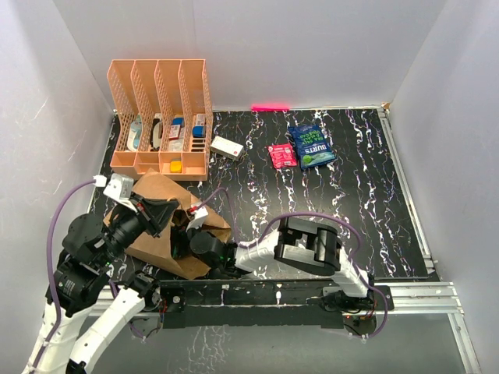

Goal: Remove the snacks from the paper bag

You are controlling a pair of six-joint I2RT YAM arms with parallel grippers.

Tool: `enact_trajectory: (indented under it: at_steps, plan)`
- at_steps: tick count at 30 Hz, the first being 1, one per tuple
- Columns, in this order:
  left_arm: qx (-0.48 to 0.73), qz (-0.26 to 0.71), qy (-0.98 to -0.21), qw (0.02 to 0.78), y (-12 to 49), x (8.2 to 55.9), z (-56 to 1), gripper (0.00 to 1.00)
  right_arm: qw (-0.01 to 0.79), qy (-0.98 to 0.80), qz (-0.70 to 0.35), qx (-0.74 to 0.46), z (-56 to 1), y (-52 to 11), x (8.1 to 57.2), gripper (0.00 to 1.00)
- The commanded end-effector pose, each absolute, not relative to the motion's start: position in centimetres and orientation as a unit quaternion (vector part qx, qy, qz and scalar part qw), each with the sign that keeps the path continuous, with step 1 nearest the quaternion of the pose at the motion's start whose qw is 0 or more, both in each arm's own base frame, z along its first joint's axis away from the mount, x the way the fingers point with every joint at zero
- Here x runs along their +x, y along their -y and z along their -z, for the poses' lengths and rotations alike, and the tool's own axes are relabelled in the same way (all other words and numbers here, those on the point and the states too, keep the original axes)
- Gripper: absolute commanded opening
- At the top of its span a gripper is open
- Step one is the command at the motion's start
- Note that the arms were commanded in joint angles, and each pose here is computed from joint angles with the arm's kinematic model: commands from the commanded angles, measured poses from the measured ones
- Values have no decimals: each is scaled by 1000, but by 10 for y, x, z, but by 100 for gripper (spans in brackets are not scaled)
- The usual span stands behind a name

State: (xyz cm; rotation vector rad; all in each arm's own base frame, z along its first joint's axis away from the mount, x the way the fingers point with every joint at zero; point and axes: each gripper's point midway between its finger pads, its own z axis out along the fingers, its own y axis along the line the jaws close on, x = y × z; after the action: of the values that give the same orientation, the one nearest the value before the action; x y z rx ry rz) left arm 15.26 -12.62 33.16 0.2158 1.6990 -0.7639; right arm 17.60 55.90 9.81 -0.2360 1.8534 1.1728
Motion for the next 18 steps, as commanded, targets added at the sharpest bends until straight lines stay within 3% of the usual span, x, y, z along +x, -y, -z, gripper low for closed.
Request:
enact_trajectory:
  at_steps: [1, 3, 6, 11, 18]
  plan:
    - [105, 354, -723, 584, 139, 155, -336, 0, 451, -752, -475, -77, -106, -577, 180, 65]
    - [98, 347, -728, 583, 136, 155, -334, 0, 462, -748, -470, -78, -112, -578, 183, 59]
    - [89, 342, -726, 591, 131, 155, -335, 0, 469, -744, -470, -77, -121, -577, 186, 35]
    - [68, 320, -735, 594, 120, 155, -328, 0, 506, -725, -456, -105, -147, -566, 190, 9]
    - [41, 288, -740, 606, 104, 158, -320, 0, 545, -710, -435, -100, -172, -525, 195, 8]
